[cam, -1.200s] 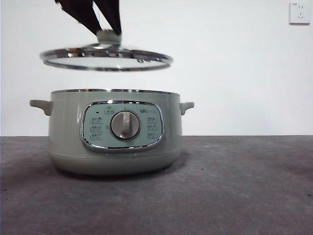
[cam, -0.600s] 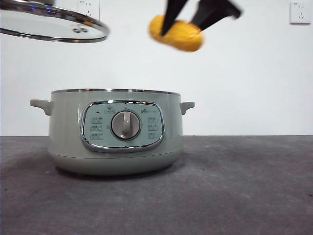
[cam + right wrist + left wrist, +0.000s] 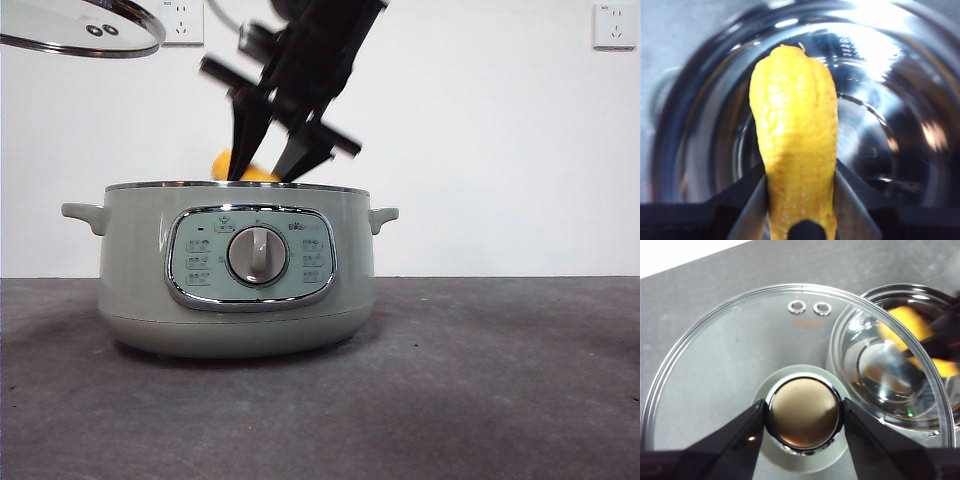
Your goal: Pick up the corn,open the lid,put the corn in the pot,close the lid
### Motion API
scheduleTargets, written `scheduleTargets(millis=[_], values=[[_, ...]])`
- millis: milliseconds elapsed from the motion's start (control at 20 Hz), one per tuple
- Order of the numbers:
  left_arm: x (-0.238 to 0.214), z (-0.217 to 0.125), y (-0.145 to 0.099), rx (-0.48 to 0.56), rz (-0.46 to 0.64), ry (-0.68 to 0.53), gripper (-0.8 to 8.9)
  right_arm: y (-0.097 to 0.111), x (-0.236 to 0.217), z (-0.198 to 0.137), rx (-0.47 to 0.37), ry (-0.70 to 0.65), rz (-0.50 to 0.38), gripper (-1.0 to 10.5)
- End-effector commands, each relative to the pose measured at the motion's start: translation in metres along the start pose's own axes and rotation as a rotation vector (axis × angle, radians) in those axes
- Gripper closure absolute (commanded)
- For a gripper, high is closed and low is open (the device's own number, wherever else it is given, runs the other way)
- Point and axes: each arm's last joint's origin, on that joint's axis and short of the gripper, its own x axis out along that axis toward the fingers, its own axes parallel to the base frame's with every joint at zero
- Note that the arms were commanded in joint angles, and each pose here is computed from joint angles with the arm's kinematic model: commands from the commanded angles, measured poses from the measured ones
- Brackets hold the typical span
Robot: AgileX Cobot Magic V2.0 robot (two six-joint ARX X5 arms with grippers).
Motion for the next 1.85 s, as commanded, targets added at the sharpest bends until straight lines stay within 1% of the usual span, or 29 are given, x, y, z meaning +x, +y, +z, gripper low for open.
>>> scheduleTargets(millis=[50, 200, 300, 500, 550, 600, 650, 700, 750, 800, 1000, 1200, 1250, 1300, 1350, 1400, 1500, 1550, 1600, 1700, 1800, 1850], values=[[-0.009, 0.001, 0.0, 0.012, 0.005, -0.052, 8.23, 0.006, 0.029, -0.004, -0.013, 0.04, -0.008, 9.6], [-0.009, 0.001, 0.0, 0.012, 0.004, -0.052, 8.23, 0.012, 0.05, -0.01, -0.069, 0.072, -0.066, 9.6], [-0.009, 0.0, 0.0, 0.012, 0.003, -0.044, 8.23, 0.014, 0.059, -0.012, -0.077, 0.076, -0.089, 9.6], [-0.009, 0.0, 0.0, 0.013, 0.002, -0.036, 8.23, 0.011, 0.069, -0.016, -0.069, 0.103, -0.096, 9.6], [-0.009, 0.0, 0.0, 0.013, 0.001, -0.036, 8.23, 0.011, 0.069, -0.016, -0.069, 0.108, -0.097, 9.1], [-0.009, 0.0, 0.0, 0.013, 0.001, -0.036, 8.23, 0.011, 0.069, -0.017, -0.068, 0.111, -0.097, 7.9], [-0.009, 0.0, 0.0, 0.013, 0.002, -0.037, 8.23, 0.01, 0.069, -0.017, -0.066, 0.115, -0.098, 6.0], [-0.009, 0.0, 0.0, 0.012, 0.001, -0.036, 8.23, 0.01, 0.069, -0.018, -0.065, 0.12, -0.099, 4.4], [-0.009, 0.0, 0.0, 0.012, 0.001, -0.036, 8.23, 0.01, 0.068, -0.018, -0.064, 0.126, -0.101, 3.4], [-0.009, 0.0, 0.0, 0.012, -0.005, -0.037, 8.23, 0.01, 0.068, -0.018, -0.065, 0.126, -0.103, 3.3], [-0.009, 0.0, -0.001, 0.012, -0.013, -0.039, 8.23, 0.013, 0.058, -0.014, -0.065, 0.102, -0.1, 3.5], [-0.009, 0.0, -0.001, 0.012, -0.013, -0.039, 8.23, 0.024, 0.015, -0.007, -0.078, 0.05, -0.096, 3.5], [-0.009, 0.0, -0.001, 0.012, -0.013, -0.039, 8.22, 0.027, -0.003, -0.006, -0.083, 0.032, -0.12, 3.6], [-0.009, 0.0, -0.001, 0.012, -0.013, -0.04, 8.23, 0.029, -0.019, -0.006, -0.094, 0.021, -0.153, 4.3], [-0.008, 0.0, -0.001, 0.012, -0.013, -0.041, 8.23, 0.032, -0.039, -0.007, -0.101, 0.007, -0.196, 5.2], [-0.008, 0.0, -0.001, 0.012, -0.013, -0.039, 8.23, 0.034, -0.057, -0.009, -0.105, -0.004, -0.22, 6.0], [-0.007, 0.001, -0.001, 0.011, -0.016, -0.038, 8.23, 0.04, -0.099, -0.015, -0.123, -0.032, -0.262, 8.1], [-0.005, 0.002, -0.001, 0.012, -0.041, -0.043, 8.22, 0.043, -0.123, -0.02, -0.135, -0.05, -0.297, 9.2], [-0.004, 0.003, -0.002, 0.014, -0.068, -0.053, 8.22, 0.045, -0.14, -0.024, -0.141, -0.061, -0.337, 9.7], [0.001, 0.007, -0.005, 0.019, -0.108, -0.063, 8.22, 0.048, -0.177, -0.039, -0.138, -0.06, -0.423, 9.6], [0.01, 0.01, -0.01, 0.023, -0.139, -0.052, 8.22, 0.05, -0.206, -0.054, -0.138, -0.059, -0.463, 9.6], [0.015, 0.012, -0.013, 0.027, -0.151, -0.044, 8.22, 0.052, -0.22, -0.06, -0.137, -0.087, -0.463, 9.6]])
